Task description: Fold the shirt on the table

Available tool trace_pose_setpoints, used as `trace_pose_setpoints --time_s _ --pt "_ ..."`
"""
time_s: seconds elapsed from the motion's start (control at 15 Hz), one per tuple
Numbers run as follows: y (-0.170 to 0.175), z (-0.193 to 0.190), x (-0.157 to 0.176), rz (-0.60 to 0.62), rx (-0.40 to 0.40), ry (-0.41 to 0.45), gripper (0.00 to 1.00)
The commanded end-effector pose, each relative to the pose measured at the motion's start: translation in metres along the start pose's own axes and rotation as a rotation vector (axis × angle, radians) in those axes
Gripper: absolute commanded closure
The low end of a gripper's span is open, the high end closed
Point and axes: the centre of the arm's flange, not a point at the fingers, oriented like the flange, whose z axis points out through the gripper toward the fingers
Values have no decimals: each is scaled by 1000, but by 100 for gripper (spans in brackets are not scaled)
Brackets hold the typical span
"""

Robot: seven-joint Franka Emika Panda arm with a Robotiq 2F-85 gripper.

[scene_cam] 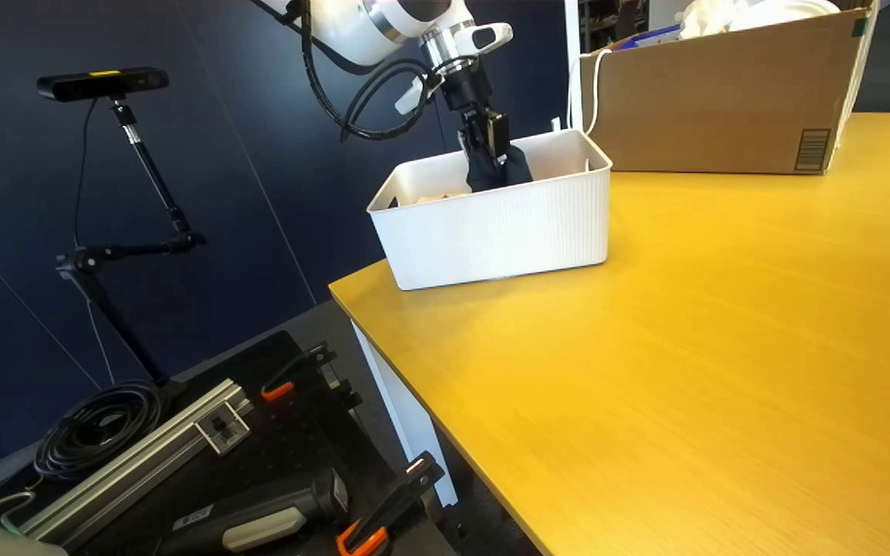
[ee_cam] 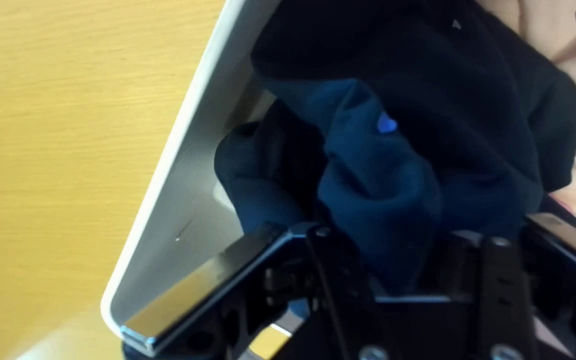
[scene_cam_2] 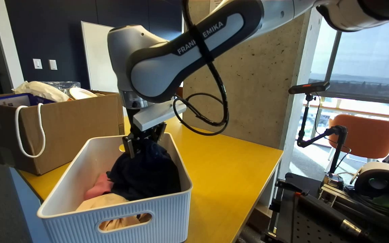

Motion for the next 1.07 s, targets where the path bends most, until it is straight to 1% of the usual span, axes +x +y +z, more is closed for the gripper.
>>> trace_pose_setpoints --time_s 0.0,0.07,0.2,0.4,0.6,0.73,0.87,1.0 --pt "24 -34 0 21 20 20 45" --pt "30 -43 2 30 23 29 37" --pt "45 -68 2 51 25 47 25" --pt "65 -103 -8 72 36 60 2" --pt "85 -131 -28 83 88 39 0" --pt "101 -145 -48 97 125 27 0" --pt "115 -152 -66 106 156 9 0" --pt "125 -150 -77 114 176 -16 0"
